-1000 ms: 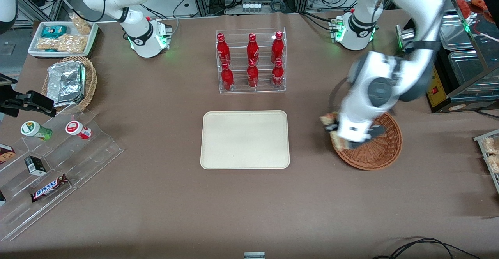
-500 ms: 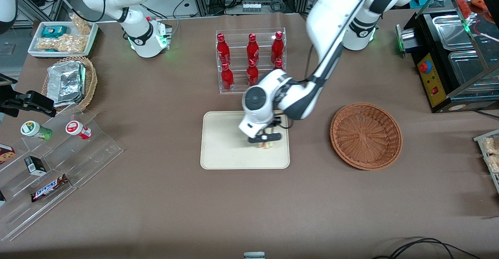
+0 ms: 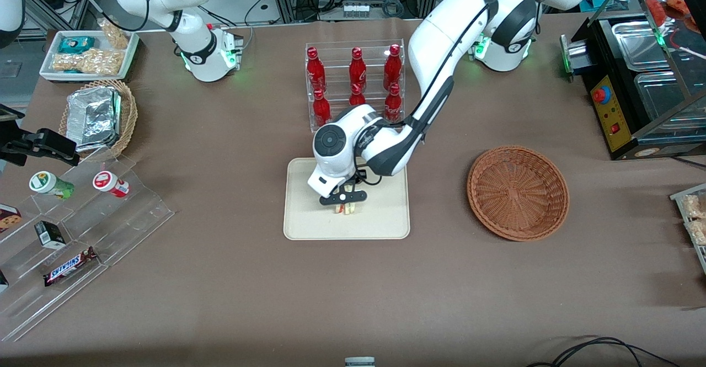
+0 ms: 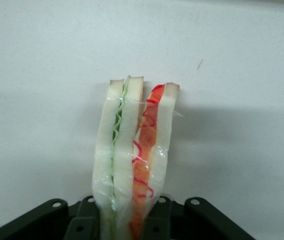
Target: Place sandwich from basket to tray
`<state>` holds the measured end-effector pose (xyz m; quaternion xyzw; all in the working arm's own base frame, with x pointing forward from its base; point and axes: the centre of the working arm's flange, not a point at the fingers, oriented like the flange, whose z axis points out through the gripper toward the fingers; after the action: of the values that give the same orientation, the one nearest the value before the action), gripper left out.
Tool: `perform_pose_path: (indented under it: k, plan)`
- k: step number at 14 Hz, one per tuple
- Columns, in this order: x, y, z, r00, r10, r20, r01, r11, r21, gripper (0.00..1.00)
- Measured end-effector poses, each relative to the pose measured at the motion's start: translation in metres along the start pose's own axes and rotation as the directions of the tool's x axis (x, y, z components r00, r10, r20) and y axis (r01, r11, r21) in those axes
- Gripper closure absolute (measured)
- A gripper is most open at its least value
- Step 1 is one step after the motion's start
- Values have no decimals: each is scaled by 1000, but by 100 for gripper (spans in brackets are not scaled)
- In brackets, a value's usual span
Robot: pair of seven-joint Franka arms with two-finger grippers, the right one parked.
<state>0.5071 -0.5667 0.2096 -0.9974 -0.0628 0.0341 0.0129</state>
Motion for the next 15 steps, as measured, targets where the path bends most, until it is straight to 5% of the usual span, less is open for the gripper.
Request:
perform_pose_path:
  k: [7,12,15]
  plan:
    - [14,-4,-28,996,-93,-12,93,996,4,0]
    - [64,-73,-144,995,-95,3,95,995,41,0]
    - [121,-188,-223,993,-89,84,84,995,59,0]
